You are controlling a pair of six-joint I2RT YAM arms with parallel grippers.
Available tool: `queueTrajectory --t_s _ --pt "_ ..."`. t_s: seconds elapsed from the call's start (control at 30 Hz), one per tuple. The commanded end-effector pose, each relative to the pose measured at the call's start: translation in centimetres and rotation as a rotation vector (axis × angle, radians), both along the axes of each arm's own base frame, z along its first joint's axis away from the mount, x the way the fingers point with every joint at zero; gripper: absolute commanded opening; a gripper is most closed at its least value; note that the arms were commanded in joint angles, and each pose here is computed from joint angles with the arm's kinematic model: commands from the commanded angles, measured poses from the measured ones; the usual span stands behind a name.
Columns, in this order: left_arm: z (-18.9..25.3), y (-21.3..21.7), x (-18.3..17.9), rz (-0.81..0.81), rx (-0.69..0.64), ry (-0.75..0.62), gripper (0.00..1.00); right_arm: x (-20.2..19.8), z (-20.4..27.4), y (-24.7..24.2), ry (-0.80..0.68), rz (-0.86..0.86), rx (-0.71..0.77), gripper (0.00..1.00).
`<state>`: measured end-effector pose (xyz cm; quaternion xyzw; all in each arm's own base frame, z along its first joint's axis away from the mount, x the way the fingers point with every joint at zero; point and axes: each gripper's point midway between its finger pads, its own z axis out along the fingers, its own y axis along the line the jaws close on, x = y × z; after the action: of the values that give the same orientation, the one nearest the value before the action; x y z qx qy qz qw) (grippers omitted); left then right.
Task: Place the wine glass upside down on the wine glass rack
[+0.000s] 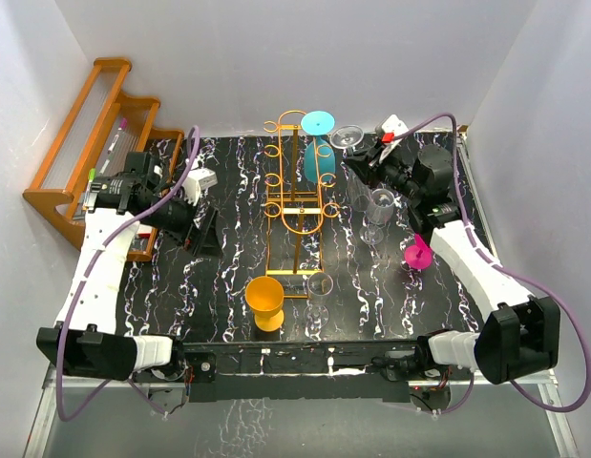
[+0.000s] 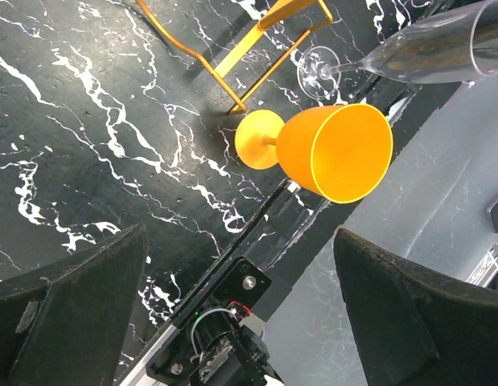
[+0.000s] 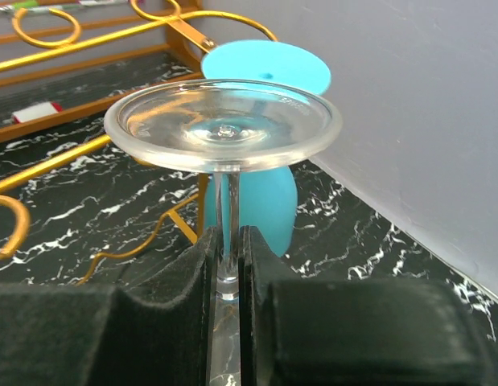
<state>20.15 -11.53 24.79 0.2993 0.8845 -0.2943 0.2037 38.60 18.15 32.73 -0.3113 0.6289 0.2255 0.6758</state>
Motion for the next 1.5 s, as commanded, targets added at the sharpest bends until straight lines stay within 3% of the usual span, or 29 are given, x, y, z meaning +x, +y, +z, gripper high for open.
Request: queueTrajectory --t_s 0.0,0.63,1.47 --pt "0.4 -0.7 -1.7 -0.013 -0.057 0.001 0.97 -1.2 4.4 1.4 -0.150 0.105 0.059 0.08" --pt "-0.7 -0.1 -1.2 0.008 -0.011 0.002 0.97 1.3 3.3 3.7 -0.121 0.155 0.044 0.08" --pt "-1.2 -0.1 -1.0 0.017 -0.009 0.012 0.97 -0.6 2.2 4.9 -0.130 0.238 0.040 0.08"
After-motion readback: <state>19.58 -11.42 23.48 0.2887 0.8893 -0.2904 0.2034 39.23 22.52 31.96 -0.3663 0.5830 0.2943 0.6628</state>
